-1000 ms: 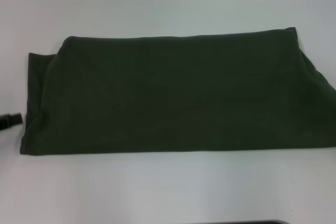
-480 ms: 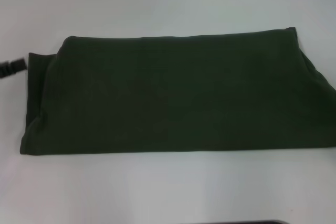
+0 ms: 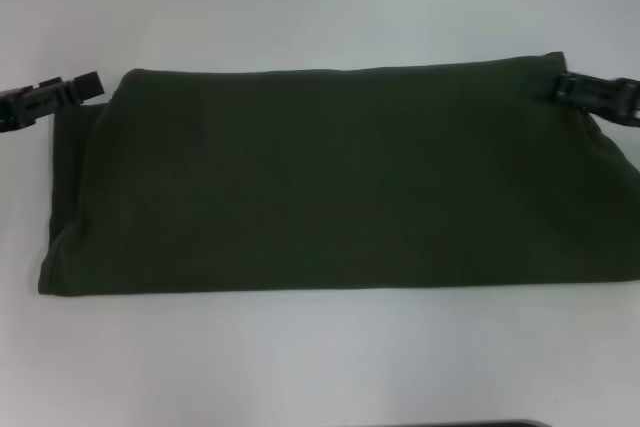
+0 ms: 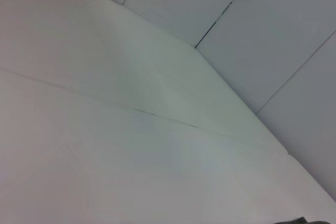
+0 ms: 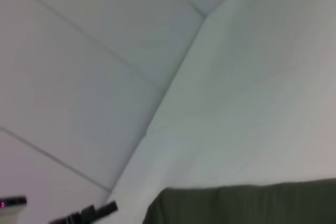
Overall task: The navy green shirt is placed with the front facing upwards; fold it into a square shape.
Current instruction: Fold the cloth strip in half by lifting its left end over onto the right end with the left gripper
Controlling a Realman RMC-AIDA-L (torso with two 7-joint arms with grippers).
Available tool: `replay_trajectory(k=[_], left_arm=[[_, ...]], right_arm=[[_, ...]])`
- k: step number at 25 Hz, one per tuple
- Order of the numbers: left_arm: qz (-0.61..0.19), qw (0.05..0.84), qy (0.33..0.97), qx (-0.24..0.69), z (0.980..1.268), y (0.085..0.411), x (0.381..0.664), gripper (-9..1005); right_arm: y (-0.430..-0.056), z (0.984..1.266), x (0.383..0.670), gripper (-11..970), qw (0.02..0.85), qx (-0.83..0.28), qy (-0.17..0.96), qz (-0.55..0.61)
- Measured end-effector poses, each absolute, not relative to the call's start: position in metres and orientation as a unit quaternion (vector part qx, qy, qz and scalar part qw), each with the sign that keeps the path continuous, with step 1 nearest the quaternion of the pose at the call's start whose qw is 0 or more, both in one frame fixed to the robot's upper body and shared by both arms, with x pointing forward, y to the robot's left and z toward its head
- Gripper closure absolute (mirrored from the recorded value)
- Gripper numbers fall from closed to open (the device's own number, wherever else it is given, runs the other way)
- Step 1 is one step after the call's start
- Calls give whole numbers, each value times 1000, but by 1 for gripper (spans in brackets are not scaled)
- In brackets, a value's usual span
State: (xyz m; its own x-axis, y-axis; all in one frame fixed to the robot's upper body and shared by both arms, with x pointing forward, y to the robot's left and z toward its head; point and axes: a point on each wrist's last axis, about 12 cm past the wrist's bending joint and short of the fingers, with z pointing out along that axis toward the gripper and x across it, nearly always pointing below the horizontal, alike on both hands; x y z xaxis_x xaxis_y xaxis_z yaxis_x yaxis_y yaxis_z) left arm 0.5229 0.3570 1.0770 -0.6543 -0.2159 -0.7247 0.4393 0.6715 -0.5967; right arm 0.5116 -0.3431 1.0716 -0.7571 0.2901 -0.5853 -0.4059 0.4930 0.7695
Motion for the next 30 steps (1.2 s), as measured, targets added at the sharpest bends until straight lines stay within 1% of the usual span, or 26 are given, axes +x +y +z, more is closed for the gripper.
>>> replay_trajectory(k=[3,6,13,19,22,27,30], left_arm=[[-398,419,812,74,1076,354,524,96],[-399,426,807,82,1076,351,523,98],[-401,443,792,128,1070,328,530,107],[-362,444,806,150,1060,307,545,108],[-334,439,819,156,1054,298,553,108],[-295,429,838,165,1047,291,562,108],[-286,425,842,168,1046,290,563,107]], right_arm=[[-328,1073,525,160,325,-62,801,499],[-315,1073,533,223,312,-84,809,491],[-313,1072,536,371,320,-78,809,487],[-320,1072,532,615,332,-58,803,492],[-321,1071,531,843,335,-55,801,493],[-321,1071,531,942,335,-54,801,493],[-321,1071,531,941,335,-54,800,494]])
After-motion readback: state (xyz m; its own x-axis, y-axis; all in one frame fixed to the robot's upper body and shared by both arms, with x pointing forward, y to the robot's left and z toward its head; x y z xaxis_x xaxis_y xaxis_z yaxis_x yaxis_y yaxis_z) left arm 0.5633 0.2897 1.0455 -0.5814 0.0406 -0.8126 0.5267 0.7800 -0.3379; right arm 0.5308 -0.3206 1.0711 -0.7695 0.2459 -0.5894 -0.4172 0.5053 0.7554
